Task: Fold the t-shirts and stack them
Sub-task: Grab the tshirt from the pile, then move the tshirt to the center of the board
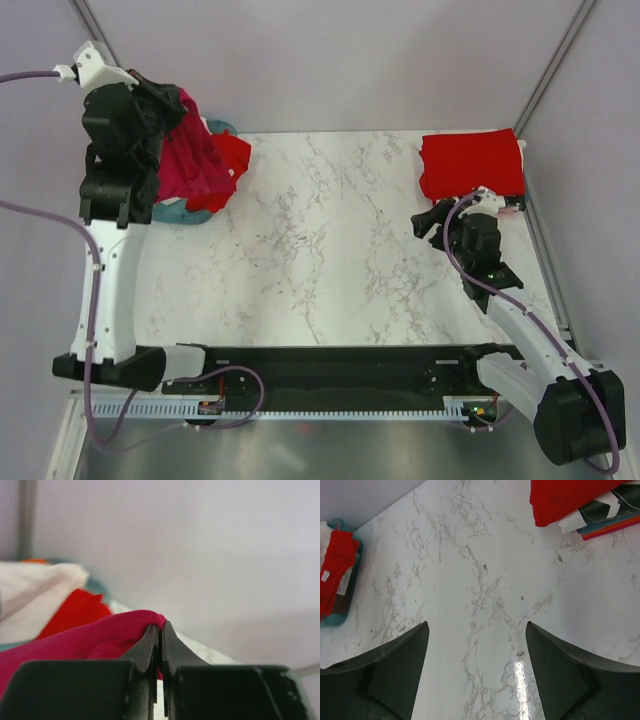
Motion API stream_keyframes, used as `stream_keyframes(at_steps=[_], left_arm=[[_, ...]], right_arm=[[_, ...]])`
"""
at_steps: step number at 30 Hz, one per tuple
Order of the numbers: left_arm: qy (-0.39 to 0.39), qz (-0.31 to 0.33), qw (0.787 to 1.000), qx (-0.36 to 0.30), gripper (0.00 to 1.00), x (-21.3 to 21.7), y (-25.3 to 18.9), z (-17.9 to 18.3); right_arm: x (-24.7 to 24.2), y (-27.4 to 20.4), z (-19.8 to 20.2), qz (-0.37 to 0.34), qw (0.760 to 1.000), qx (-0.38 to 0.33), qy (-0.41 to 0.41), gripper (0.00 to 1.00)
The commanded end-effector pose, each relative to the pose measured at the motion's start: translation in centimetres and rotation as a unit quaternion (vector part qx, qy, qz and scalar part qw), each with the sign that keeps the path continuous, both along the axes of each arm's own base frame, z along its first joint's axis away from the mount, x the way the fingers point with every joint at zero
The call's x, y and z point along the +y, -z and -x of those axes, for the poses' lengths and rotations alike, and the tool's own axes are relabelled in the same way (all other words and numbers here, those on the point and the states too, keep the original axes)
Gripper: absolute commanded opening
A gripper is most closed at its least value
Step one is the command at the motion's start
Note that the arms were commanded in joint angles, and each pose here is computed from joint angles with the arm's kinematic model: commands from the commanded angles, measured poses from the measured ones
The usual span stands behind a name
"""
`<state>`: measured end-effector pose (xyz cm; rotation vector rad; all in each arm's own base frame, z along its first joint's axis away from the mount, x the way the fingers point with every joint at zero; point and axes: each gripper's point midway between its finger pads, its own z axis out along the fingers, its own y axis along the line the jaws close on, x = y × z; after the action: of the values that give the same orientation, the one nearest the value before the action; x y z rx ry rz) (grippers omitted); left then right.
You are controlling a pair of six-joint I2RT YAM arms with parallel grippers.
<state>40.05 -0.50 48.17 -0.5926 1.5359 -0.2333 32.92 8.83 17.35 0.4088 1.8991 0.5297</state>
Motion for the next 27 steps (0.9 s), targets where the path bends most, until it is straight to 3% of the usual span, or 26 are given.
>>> stream_keyframes(at_steps=[1, 4, 8, 12, 16, 17, 21, 22, 24, 25, 27], left_arm=[[0.135, 0.038, 0.982, -0.124, 0.02, -6.5, -8.0, 4.5], [0.229, 0.064, 0.955, -0.179, 0.02, -12.8, -11.3, 7.0], [0.366, 0.102, 0.905, -0.192, 0.02, -22.3, -12.6, 8.9], [0.444, 0.123, 0.867, -0.190, 0.02, -27.3, -13.9, 9.3], [0.395, 0.120, 0.896, -0.165, 0.02, -25.7, -11.8, 7.8], [0.367, 0.126, 0.905, -0.176, 0.02, -23.5, -12.3, 8.5], [0.288, 0.123, 0.940, -0.136, 0.02, -19.1, -7.0, 8.8], [0.268, 0.111, 0.952, -0.091, 0.02, -18.8, -2.3, 7.8], [0.228, 0.128, 0.962, -0.077, 0.02, -16.3, 0.5, 8.9], [0.210, 0.116, 0.970, -0.027, 0.02, -15.9, 6.1, 8.3], [0.176, 0.119, 0.977, 0.023, 0.02, -14.0, 12.6, 9.4]], right_arm=[[0.4, -2.8, -0.4, -0.003, 0.999, -0.030, -0.011, 0.87], [0.5, -3.5, -0.5, -0.002, 0.999, -0.035, -0.011, 0.87], [0.1, -4.5, -0.4, -0.002, 0.999, -0.046, -0.002, 0.88], [-0.2, -5.4, -0.3, 0.000, 0.999, -0.053, 0.005, 0.88], [-0.4, -6.1, 0.2, 0.008, 0.998, -0.055, 0.004, 0.89], [-0.5, -6.2, 0.2, 0.009, 0.998, -0.056, 0.004, 0.89], [-0.3, -5.8, 0.6, 0.013, 0.998, -0.053, -0.005, 0.89], [-0.1, -5.2, 0.6, 0.012, 0.999, -0.044, -0.010, 0.90], [-0.1, -4.2, 0.5, 0.008, 1.000, -0.028, -0.007, 0.95], [-0.1, -2.6, 0.5, -0.003, 1.000, -0.001, 0.003, 0.98], [0.3, -0.9, 0.5, -0.012, 1.000, 0.026, 0.000, 0.93]])
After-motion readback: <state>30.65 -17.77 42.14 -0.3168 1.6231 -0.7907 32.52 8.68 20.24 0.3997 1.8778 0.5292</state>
